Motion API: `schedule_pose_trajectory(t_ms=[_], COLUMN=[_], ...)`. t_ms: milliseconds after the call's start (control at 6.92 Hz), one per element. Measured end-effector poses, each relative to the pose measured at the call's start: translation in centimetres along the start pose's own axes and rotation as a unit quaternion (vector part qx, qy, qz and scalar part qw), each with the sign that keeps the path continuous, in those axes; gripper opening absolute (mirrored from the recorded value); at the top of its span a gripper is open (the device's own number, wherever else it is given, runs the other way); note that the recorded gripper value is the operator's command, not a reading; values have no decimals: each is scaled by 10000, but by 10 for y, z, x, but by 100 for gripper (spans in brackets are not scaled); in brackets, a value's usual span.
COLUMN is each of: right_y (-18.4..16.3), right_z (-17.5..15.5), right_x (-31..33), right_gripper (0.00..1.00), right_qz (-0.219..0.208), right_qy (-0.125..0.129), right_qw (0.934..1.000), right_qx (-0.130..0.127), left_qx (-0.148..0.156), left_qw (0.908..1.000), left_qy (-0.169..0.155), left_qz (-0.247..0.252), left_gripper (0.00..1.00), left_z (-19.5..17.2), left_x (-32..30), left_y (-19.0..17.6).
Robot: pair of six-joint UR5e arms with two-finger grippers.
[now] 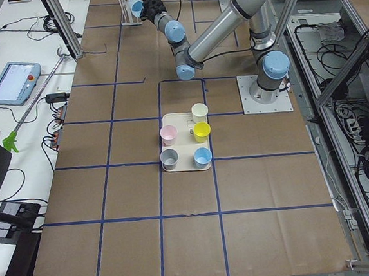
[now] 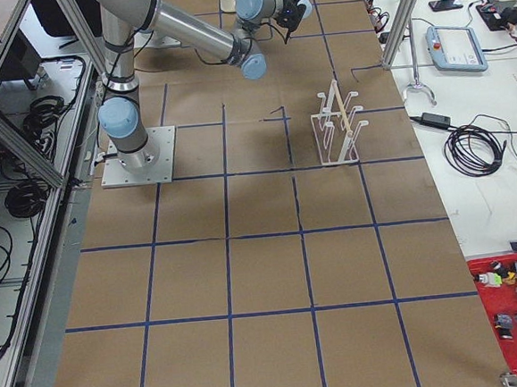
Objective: Transfer IKEA cup to right arm and place on rack
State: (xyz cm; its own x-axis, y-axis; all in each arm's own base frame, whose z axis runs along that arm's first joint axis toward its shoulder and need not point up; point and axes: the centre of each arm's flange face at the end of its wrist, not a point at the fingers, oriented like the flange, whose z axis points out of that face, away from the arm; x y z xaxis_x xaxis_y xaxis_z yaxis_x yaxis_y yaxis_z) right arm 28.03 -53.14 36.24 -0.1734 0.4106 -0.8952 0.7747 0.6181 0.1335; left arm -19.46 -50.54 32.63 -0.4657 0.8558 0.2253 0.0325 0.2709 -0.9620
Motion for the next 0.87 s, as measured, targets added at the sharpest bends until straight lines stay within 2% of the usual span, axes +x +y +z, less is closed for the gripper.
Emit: schedule_pose_trajectory(t_ms=[866], right_y=[-2], right_z=[6], right_x=[3], right_gripper=[97], right_qz=[21], right_qy=[47], right_qw=[10000], right_qx=[39], left_qx=[1], left_qw=[10000], left_qy=[3], left_qz=[-5], left_gripper=[4], left_z=[0], left_x=[1], left_y=[0])
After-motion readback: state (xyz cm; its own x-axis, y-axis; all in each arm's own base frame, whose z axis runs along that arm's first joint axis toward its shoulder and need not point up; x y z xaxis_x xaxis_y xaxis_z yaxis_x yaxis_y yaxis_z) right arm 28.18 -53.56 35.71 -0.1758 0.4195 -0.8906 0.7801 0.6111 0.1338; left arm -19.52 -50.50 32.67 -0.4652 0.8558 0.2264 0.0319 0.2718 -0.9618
